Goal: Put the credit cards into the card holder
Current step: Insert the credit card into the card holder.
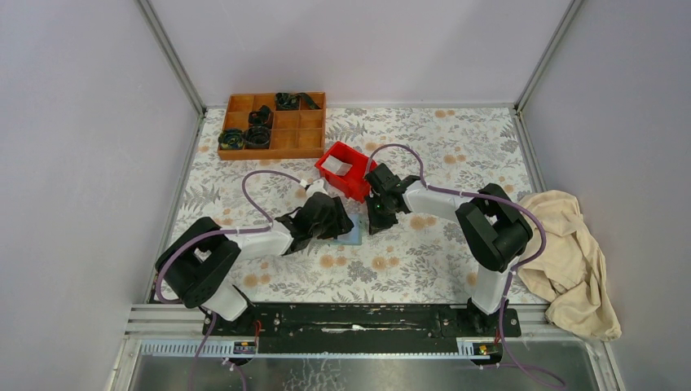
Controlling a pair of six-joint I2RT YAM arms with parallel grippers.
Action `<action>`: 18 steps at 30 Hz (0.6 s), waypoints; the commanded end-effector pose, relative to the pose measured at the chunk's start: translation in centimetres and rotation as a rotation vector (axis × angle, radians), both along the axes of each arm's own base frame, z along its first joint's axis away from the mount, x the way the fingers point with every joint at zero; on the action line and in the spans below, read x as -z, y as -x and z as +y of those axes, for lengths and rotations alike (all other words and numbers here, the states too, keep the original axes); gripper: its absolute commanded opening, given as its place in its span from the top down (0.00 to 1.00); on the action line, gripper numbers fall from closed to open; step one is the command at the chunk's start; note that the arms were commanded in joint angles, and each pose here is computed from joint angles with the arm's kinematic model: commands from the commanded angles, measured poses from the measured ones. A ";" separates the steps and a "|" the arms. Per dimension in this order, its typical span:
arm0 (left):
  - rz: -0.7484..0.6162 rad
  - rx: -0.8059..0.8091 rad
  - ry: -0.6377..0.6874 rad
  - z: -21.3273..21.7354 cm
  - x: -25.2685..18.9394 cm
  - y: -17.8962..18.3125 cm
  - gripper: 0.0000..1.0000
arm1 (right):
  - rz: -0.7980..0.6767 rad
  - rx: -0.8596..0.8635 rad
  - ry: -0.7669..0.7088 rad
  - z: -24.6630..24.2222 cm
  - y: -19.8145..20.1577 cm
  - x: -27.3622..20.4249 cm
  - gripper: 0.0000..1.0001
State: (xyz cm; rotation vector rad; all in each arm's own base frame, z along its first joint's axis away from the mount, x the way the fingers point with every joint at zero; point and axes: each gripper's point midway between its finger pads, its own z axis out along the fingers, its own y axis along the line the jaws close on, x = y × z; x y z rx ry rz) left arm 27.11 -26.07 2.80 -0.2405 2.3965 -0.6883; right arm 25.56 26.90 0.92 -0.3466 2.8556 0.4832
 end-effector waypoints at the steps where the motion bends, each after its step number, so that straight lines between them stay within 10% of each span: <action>1: 0.037 -0.001 -0.170 2.7 1.4 1.0 0.34 | 0.006 -0.005 0.084 -1.3 0.2 2.5 0.94; 18: 0.029 0.022 -0.190 2.6 0.9 1.2 0.27 | -0.026 -0.059 0.026 1.0 0.4 0.5 0.93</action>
